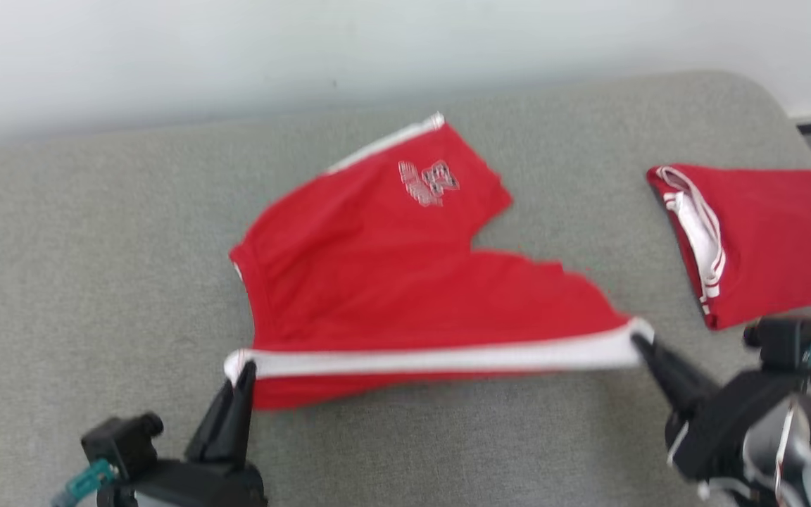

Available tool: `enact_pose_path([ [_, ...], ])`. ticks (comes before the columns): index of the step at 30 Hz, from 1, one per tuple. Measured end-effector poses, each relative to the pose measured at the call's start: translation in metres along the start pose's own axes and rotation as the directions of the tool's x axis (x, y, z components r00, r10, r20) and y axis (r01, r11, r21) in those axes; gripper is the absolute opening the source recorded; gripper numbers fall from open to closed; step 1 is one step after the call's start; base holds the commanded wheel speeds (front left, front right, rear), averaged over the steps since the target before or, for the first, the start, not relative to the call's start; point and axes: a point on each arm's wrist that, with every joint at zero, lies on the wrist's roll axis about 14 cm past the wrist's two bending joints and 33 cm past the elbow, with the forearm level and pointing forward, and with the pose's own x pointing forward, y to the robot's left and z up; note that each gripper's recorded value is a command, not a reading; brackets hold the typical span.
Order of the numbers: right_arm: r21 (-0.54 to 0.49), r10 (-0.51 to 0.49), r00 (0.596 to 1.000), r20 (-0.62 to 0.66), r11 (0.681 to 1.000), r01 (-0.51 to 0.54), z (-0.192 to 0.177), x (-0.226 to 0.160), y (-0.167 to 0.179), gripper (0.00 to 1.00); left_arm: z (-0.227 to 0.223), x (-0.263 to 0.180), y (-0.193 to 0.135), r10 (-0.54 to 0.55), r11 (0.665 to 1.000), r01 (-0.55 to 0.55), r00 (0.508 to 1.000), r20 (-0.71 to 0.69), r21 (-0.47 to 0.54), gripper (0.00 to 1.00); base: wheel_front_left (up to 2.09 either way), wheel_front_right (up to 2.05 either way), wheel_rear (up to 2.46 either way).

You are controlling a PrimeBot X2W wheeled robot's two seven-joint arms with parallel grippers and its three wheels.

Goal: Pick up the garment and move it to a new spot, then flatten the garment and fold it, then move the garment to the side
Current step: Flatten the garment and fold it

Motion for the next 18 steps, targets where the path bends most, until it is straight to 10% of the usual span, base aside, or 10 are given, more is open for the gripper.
enact_pose_path([
  [10, 0.050, -0.006, 0.964, -0.266, 0.999, 0.020, -0.067, -0.061, 0.024, 0.00, -0.020, -0.052, -0.004, 0.003, 1.000, 0.001, 0.991, -0.130, 0.025, 0.00, 0.00, 0.00, 0.00],
  [18, -0.008, -0.023, 0.964, -0.266, 1.000, 0.021, -0.050, -0.065, 0.027, 0.00, -0.023, -0.071, -0.007, 0.019, 1.000, -0.018, 0.989, -0.144, 0.008, 0.00, 0.00, 0.00, 0.00],
])
